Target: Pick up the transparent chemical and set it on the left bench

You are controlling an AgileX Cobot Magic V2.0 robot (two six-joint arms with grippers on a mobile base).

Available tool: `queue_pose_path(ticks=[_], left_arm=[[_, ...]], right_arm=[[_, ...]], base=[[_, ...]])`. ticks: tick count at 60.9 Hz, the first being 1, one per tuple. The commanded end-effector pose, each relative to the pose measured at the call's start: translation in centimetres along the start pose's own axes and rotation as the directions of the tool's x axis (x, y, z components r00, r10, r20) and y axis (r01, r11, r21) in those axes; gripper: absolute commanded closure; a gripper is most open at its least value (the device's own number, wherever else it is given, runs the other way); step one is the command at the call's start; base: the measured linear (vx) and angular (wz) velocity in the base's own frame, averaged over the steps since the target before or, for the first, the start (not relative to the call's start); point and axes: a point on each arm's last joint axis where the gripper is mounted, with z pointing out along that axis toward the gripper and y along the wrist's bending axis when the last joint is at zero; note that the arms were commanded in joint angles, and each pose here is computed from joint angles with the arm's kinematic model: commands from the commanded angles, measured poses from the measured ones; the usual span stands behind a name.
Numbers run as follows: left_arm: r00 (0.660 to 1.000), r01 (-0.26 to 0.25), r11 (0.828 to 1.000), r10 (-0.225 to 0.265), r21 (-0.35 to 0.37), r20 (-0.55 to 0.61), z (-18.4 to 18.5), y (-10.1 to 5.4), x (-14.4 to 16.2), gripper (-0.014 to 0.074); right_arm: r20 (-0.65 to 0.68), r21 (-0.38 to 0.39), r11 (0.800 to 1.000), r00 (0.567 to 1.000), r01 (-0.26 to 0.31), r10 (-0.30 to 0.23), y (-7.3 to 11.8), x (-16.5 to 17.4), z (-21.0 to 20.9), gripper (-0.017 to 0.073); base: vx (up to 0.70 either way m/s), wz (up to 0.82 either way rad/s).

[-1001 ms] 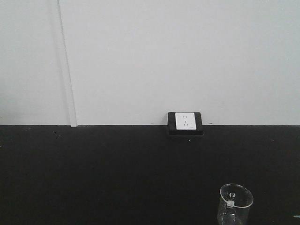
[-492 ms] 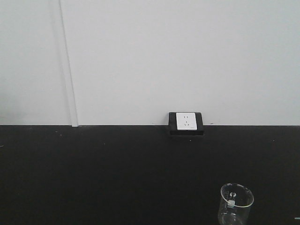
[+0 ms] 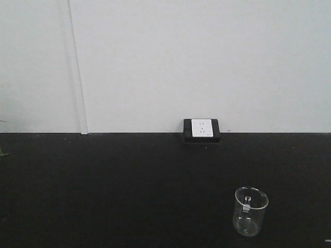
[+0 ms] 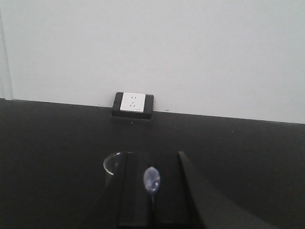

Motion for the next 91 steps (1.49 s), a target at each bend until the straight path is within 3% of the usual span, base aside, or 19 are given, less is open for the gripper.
queue_pose_path(ticks=[1, 64, 91], left_arm=[[0.997, 0.009, 1.0, -0.009, -0.002, 0.081, -0.13, 0.01, -0.28, 0.0597], [0.997, 0.009, 1.0, -0.009, -0.002, 0.081, -0.13, 0.01, -0.28, 0.0597], [0.997, 0.009, 1.0, -0.009, -0.002, 0.081, -0.13, 0.01, -0.28, 0.0597]], right_arm=[[0.094, -0.024, 1.0, 0.996, 0.001, 0.001, 0.16, -1.58, -0.07, 0.0564], [0.095, -0.024, 1.0, 0.996, 0.001, 0.001, 0.16, -1.59, -0.08, 0.0564], [0.097, -0.023, 1.0, 0.995, 0.001, 0.001, 0.16, -1.61, -0.12, 0.0564]], base=[[-0.26, -0.01], [-0.39, 0.0], [-0.26, 0.44]])
